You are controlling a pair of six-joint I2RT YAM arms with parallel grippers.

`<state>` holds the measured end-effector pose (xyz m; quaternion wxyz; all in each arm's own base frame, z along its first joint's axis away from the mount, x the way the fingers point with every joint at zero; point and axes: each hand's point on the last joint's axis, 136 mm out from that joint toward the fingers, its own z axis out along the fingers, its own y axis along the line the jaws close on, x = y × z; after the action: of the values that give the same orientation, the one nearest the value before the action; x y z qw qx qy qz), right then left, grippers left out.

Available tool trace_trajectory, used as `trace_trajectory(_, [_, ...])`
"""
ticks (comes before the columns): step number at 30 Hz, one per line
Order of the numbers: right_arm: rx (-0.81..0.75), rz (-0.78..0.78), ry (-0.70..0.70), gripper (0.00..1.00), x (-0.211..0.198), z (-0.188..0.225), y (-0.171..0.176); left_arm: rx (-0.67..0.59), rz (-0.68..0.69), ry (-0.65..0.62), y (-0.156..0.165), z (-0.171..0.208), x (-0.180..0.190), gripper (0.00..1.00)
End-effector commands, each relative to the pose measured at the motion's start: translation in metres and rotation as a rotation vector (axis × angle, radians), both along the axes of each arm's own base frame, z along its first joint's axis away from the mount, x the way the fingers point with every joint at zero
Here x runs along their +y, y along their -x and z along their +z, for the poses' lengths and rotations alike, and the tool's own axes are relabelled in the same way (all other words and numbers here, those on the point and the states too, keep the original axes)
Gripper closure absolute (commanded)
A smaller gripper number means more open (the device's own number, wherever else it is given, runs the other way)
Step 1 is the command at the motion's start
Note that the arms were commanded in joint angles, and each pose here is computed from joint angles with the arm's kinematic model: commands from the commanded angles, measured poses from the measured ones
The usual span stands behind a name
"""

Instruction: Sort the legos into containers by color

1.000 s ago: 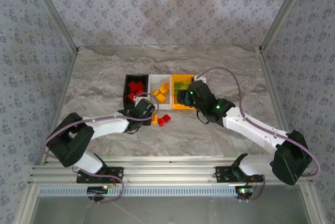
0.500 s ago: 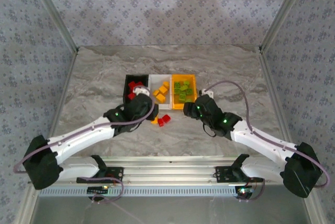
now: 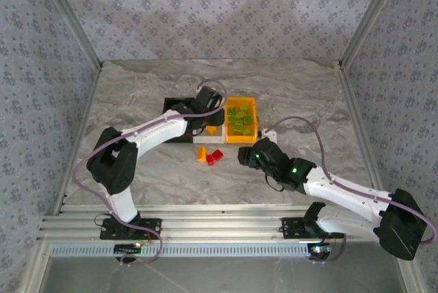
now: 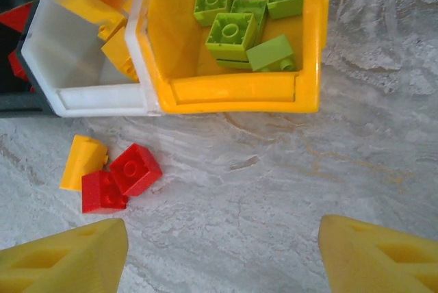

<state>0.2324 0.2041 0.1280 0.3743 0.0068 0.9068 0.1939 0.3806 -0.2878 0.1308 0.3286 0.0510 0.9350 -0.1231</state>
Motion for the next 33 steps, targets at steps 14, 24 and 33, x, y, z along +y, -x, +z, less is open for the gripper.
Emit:
trace_trajectory(14, [-0.003,0.09,-0.016,0.21,0.038,0.001,0.006,-0.181,-0.101,0.269,0.108,0.111,0.021,0.0])
trace_trajectory(24, [0.011,0.235,0.017,0.26,0.116,-0.009,0.0,-0.11,0.099,0.265,0.178,0.038,0.125,0.0])
trace_trajectory(33, [0.062,0.277,0.167,0.4,0.162,-0.035,-0.022,-0.14,0.198,0.295,0.207,0.028,0.179,0.01])
